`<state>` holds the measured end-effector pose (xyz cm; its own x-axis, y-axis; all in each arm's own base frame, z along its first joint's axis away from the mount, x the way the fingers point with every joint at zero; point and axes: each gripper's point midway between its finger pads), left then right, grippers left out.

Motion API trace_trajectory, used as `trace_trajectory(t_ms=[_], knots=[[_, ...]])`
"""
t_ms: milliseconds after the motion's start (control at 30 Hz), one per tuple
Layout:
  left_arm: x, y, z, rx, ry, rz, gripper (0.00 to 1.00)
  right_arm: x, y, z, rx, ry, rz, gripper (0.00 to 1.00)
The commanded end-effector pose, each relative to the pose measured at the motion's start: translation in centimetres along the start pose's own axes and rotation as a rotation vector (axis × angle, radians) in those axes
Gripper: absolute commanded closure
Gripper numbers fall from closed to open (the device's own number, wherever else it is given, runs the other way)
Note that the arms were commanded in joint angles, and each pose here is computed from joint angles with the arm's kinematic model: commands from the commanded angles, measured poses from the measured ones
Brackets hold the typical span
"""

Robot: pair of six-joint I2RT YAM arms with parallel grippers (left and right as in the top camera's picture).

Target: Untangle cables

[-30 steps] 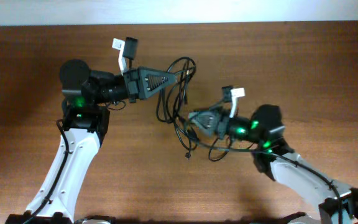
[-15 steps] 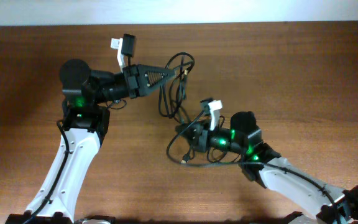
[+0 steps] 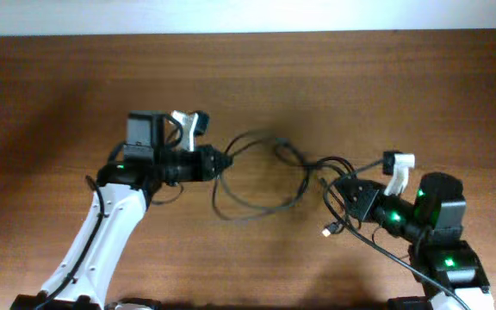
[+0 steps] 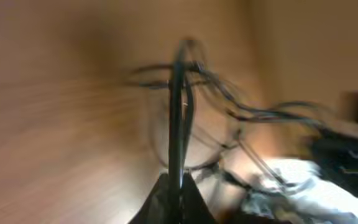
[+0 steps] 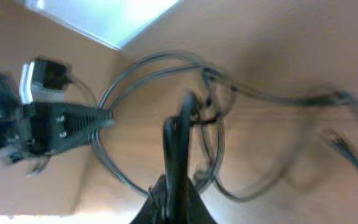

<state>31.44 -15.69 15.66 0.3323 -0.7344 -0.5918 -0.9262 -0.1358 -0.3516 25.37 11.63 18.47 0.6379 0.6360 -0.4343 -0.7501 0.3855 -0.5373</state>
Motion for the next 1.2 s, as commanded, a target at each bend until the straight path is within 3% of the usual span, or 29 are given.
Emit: trace_trajectory(t_ms=[0,67,200,333,433,500,533,600,733,767,800,933,1067,1100,1133,1167], knots=[[-1.6,-0.3,7.4,0.039,-0.465,-0.059,1.0,-1.4,-0.4,-5.4,0.046,0.307,-0.082,0.96],[-2.1,0.7,8.5,0.014,-0.526,-0.027,1.0,-1.3,0.4,-5.9,0.069,0.321,-0.044,0.96],[-1.3,1.3,7.0,0.002,-0.431,0.003,1.0,-0.6,1.2,-5.6,0.087,0.282,0.007,0.96],[-1.2,1.4,6.8,-0.041,-0.418,-0.001,0.97,0.7,0.9,-2.9,0.016,0.116,0.048,0.96],[-0.6,1.8,5.3,-0.077,-0.328,0.021,0.97,0.9,-2.1,-0.9,-0.145,0.033,-0.057,0.83],[-0.2,1.8,3.7,-0.032,-0.234,0.039,1.0,0.4,-5.7,1.4,-0.258,-0.028,-0.205,0.64],[0.0,1.6,3.0,0.051,-0.191,0.044,1.0,0.0,-7.4,0.9,-0.287,0.031,-0.287,0.54],[0.0,1.3,2.7,0.14,-0.172,0.04,0.97,0.0,-7.7,-1.2,-0.282,0.14,-0.3,0.4],[0.0,0.3,3.0,0.21,-0.202,0.005,0.61,0.6,-4.5,-3.7,-0.159,0.203,-0.167,0.33],[0.0,-0.2,2.9,0.225,-0.198,-0.015,0.37,0.7,-3.3,-4.0,-0.111,0.203,-0.119,0.31],[-0.1,-1.1,2.9,0.245,-0.21,-0.049,0.01,0.9,-2.4,-3.8,-0.098,0.18,-0.08,0.29],[0.0,-3.2,2.2,0.174,-0.205,-0.141,0.01,1.1,-1.6,-2.2,-0.102,0.091,-0.039,0.2],[1.5,-1.5,1.1,0.182,-0.183,-0.087,0.01,1.1,-0.4,-2.7,-0.067,0.103,0.011,0.19],[2.4,-0.7,1.2,0.074,-0.184,-0.066,0.01,1.0,0.2,-3.0,-0.053,0.115,0.033,0.17],[3.3,0.2,1.8,-0.053,-0.208,-0.051,0.01,1.0,0.5,-3.2,-0.045,0.12,0.043,0.07],[5.5,2.3,3.1,-0.312,-0.261,-0.013,0.01,1.0,0.5,-3.2,-0.042,0.121,0.046,0.01]])
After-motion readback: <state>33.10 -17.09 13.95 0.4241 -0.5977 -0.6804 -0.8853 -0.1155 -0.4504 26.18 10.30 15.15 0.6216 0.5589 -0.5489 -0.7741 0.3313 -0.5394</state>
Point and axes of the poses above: each gripper's point midway between its finger pads, its own x axis out along the fingers, its own z axis along the line the jaws close on, y = z × x, and after that the axes turned 4 degrees about -x, right-handed
